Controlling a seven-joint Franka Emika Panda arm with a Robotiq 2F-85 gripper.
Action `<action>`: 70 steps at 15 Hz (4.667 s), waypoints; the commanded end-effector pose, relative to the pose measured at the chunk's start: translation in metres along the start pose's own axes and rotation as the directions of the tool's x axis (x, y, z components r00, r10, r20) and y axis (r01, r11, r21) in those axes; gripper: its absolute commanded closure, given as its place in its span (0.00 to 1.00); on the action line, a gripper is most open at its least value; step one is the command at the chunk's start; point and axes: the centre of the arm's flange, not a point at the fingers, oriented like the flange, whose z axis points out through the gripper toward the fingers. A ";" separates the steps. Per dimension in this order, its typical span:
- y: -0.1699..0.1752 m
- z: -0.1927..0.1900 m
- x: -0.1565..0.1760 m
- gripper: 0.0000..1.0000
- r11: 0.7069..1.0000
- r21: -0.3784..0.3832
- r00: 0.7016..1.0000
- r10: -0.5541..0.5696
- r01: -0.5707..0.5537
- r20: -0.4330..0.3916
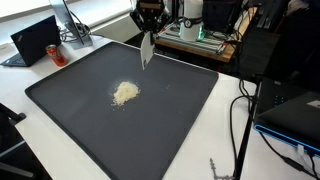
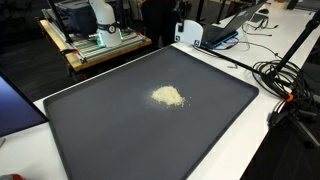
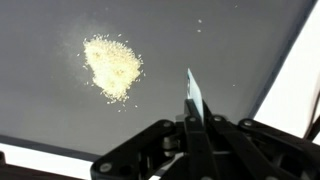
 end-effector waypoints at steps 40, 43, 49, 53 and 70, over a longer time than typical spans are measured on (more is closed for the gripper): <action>0.087 0.072 0.173 0.99 0.954 -0.173 0.941 0.278 -0.246 0.195; 0.125 0.062 0.159 0.99 0.958 -0.082 0.936 0.287 -0.276 0.204; 0.138 0.070 0.153 0.96 0.951 -0.101 0.930 0.307 -0.292 0.204; 0.129 0.070 0.155 0.96 0.954 -0.100 0.933 0.297 -0.282 0.204; 0.320 0.065 0.056 0.99 0.714 0.377 0.806 0.547 -0.590 0.225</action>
